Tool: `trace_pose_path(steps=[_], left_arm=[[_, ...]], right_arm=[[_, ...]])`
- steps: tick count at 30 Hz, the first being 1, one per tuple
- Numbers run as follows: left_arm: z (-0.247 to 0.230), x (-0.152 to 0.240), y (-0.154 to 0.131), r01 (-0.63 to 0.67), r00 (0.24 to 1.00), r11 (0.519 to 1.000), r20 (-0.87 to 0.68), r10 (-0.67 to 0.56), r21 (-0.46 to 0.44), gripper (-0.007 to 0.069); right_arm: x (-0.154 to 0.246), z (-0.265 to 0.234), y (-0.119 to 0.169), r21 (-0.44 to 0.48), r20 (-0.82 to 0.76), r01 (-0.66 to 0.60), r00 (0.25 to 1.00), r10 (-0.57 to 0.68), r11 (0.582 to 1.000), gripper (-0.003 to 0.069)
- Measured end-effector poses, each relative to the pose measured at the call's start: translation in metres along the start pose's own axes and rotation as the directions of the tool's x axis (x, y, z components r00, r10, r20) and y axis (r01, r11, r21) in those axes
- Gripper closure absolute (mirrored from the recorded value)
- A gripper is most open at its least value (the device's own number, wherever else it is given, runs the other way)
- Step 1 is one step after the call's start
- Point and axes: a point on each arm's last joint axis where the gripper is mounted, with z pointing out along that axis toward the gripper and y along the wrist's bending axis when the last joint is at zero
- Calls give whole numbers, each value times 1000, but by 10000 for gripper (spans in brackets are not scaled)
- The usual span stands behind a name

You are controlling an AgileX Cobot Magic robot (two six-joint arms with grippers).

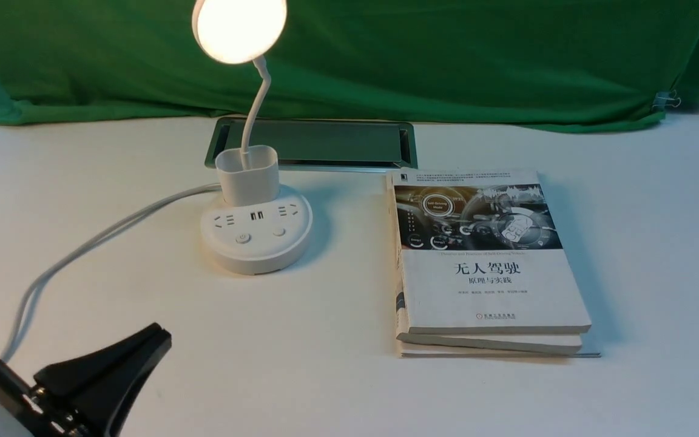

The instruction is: Turn on the desk lamp on the white desktop with your hand.

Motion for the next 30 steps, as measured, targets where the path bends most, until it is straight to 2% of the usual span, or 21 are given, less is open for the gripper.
trace_pose_path(steps=[6,7,9,10,11,16,18,21,30], left_arm=[[-16,4,14,134,989,984,-52,-141,-121,604],[-16,4,14,131,989,984,-52,-138,-119,604],[-26,3,20,125,990,974,-47,-136,-187,604],[-26,3,20,121,990,974,-46,-132,-191,604],[-32,3,23,138,988,960,-40,-152,-243,604],[-45,10,27,215,964,911,-69,-255,-353,604],[-53,19,27,243,937,874,-131,-324,-421,604],[-61,27,24,254,912,851,-178,-369,-460,604],[-65,24,22,294,913,834,-120,-389,-468,604]], right_arm=[[0,0,0,0,0,0,1000,0,1000,418],[0,0,0,0,0,0,1000,0,1000,418],[0,0,0,0,0,0,1000,0,1000,418],[0,0,0,0,0,0,1000,0,1000,418],[0,0,0,0,0,0,1000,0,1000,418],[0,0,0,0,0,0,1000,0,1000,418],[0,0,0,0,0,0,1000,0,1000,418],[0,0,0,0,0,0,1000,0,1000,418],[0,0,0,0,0,0,1000,0,1000,418]])
